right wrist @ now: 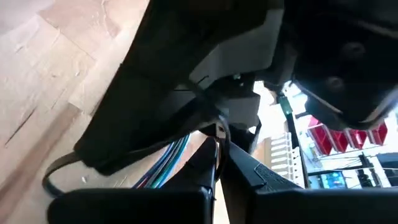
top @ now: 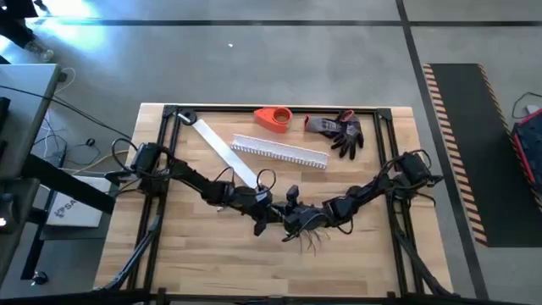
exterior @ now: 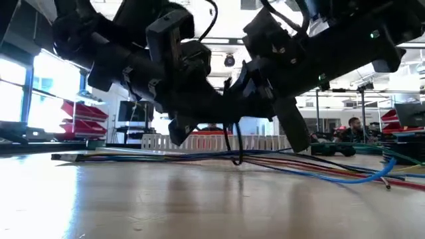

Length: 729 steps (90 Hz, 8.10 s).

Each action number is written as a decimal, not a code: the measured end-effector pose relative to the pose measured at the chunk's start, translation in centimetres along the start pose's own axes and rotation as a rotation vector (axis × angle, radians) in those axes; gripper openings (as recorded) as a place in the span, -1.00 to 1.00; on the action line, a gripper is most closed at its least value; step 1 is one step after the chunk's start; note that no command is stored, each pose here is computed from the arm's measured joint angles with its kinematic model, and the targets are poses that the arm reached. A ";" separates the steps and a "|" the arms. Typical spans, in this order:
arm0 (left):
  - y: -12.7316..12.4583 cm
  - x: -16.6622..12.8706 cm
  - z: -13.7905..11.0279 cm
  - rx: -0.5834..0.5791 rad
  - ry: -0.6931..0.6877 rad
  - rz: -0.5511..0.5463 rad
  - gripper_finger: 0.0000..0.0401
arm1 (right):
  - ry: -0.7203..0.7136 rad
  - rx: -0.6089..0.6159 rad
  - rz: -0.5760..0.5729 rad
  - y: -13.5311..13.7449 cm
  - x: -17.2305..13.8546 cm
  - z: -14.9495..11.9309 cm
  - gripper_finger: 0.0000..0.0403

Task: Ziptie cables
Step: Wrap the cable wires with the black zip tie

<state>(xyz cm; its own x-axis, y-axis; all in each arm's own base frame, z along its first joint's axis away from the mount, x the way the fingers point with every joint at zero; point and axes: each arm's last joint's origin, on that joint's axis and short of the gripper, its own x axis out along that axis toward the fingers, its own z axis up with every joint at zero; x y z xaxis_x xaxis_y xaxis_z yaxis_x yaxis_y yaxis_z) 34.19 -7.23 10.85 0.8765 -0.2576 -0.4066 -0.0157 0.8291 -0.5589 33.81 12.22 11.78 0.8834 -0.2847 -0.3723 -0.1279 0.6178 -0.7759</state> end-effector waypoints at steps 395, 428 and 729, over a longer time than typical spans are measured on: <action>-1.5 -0.7 0.9 0.007 0.018 -0.178 -1.00 | -0.138 0.106 0.133 -2.3 -1.0 -4.2 -1.00; -1.7 -0.7 0.8 0.018 0.015 -0.174 -1.00 | -0.146 0.082 0.163 -2.3 -0.8 -4.5 -1.00; -0.7 0.3 -0.4 -0.053 0.059 -0.194 -1.00 | -0.201 0.204 0.388 -3.2 0.0 -2.4 -0.83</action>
<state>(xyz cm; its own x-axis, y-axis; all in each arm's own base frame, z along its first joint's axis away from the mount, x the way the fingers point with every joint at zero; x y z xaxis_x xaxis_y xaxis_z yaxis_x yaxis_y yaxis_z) 34.23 -8.10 10.88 0.8360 -0.4394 -0.3285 0.1235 0.7341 -0.6677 33.15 8.51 13.00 0.8601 0.1301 -0.4932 -0.3919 0.7875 -0.4757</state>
